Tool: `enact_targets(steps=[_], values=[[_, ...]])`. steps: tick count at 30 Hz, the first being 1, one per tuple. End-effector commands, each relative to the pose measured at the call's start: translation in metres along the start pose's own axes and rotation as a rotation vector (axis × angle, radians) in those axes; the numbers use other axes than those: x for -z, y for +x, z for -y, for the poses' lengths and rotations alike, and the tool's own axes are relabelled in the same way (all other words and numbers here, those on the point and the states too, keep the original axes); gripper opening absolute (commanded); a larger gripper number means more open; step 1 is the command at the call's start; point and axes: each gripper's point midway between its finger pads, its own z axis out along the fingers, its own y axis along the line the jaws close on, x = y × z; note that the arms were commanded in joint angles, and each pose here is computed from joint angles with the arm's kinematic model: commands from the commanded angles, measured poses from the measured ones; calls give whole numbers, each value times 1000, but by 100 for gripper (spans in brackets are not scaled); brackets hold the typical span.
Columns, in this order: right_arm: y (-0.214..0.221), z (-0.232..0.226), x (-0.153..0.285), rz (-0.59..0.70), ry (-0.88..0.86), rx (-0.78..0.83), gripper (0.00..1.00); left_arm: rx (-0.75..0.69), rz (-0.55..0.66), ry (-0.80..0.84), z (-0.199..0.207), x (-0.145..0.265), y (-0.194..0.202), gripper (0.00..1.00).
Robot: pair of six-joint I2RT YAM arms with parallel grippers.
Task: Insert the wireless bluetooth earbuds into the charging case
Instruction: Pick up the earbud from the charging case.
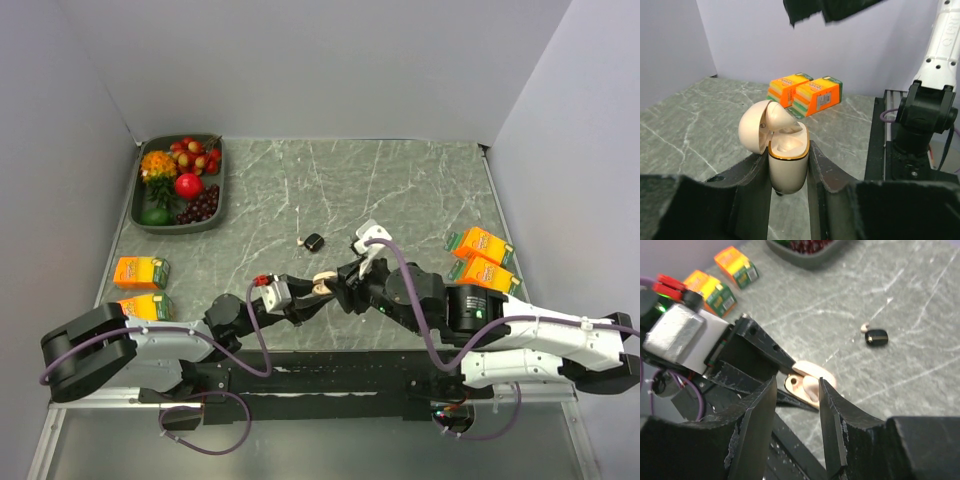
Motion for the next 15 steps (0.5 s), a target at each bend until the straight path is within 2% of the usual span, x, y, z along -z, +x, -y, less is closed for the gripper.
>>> enact_targets(steps=[1, 8, 15], values=[[11, 9, 4, -94, 55, -18, 47, -183, 544, 6, 6, 14, -135, 1], [24, 3, 2, -166, 34, -97, 48, -232, 516, 7, 6, 15, -131, 1], [35, -3, -7, -203, 32, -105, 48, -232, 504, 8, 8, 14, -130, 1]])
